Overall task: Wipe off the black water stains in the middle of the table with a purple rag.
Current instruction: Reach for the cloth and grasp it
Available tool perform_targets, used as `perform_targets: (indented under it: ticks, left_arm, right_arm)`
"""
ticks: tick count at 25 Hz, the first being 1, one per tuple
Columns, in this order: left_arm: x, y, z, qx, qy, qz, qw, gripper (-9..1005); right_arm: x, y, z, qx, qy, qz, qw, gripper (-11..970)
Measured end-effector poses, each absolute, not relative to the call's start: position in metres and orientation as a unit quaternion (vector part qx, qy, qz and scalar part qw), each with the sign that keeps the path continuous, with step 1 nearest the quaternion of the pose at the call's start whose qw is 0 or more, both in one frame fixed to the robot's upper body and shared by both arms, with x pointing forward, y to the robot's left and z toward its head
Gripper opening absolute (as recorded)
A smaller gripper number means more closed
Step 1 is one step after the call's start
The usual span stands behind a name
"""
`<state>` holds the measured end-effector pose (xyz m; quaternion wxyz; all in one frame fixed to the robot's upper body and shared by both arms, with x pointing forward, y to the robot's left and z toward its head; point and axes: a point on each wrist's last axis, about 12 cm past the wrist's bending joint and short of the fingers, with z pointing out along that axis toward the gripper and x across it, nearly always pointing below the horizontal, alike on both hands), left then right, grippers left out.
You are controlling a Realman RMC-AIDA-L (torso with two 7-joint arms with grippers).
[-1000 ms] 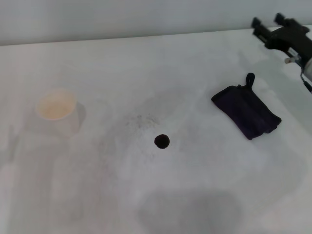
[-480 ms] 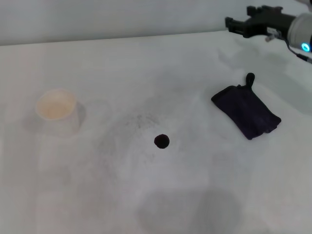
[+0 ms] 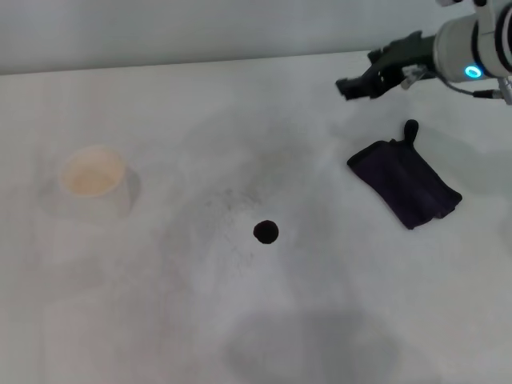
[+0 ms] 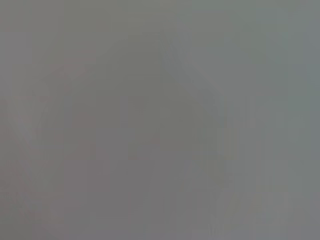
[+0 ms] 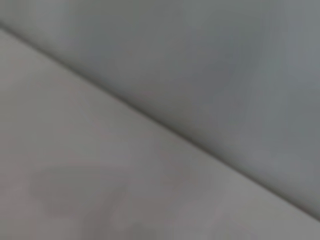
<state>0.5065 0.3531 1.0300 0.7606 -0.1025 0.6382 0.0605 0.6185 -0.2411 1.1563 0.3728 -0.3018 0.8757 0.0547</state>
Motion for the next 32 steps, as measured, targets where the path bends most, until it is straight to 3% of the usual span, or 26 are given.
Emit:
perform_targets:
  ticks: [7, 15, 32]
  left_arm:
    - [0.508, 0.366, 1.035, -0.122, 0.627, 0.085, 0.765, 880]
    - [0.514, 0.370, 1.040, -0.117, 0.623, 0.089, 0.769, 880]
    - [0.517, 0.379, 1.036, -0.156, 0.636, 0.088, 0.750, 879]
  right_arm:
    - [0.603, -0.235, 1.155, -0.282, 0.907, 0.083, 0.301, 725]
    - [0.590, -0.255, 1.144, -0.209, 0.953, 0.060, 0.210, 718]
    - [0.603, -0.251, 1.123, -0.219, 0.964, 0.021, 0.146, 665]
